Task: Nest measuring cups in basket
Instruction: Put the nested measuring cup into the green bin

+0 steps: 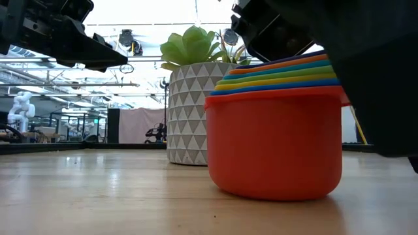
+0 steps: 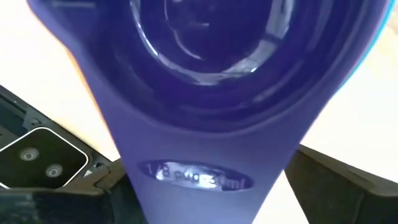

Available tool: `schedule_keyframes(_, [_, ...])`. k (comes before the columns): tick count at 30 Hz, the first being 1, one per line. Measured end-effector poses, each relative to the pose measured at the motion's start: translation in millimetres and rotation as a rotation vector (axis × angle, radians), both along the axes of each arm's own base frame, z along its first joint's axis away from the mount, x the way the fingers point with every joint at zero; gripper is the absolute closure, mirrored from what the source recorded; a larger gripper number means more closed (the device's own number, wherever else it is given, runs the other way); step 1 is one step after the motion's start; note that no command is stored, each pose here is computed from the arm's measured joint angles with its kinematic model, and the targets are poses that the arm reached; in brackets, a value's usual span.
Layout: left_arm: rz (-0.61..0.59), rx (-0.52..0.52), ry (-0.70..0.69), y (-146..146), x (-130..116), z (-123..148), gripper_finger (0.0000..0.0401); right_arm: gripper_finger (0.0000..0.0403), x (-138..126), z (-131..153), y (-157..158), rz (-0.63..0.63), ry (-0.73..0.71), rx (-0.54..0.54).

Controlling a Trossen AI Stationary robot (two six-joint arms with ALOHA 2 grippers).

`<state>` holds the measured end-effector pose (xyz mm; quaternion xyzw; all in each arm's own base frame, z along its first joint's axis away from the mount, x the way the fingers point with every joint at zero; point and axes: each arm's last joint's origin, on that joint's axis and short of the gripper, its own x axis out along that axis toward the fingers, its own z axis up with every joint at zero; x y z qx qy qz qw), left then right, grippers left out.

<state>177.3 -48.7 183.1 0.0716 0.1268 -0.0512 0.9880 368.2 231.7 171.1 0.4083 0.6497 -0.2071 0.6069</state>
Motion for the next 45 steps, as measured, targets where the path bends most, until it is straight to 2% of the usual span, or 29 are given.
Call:
schedule_keyframes(12, [0.0,0.003,0.007,0.0,-0.1,-0.7,0.0283,0.0186,3.7,0.1,-1.3,-0.005,-0.036,-0.009])
schedule_keyframes(20, [0.0,0.003,0.007,0.1,-0.1,-0.7,0.0283,0.023,4.4,0.2,-1.2,0.006,-0.046,-0.008])
schedule_keyframes(45, [0.0,0.003,0.006,0.0,-0.1,-0.6,0.0283,0.0258,5.0,0.0,-2.1,0.016,-0.061,-0.029])
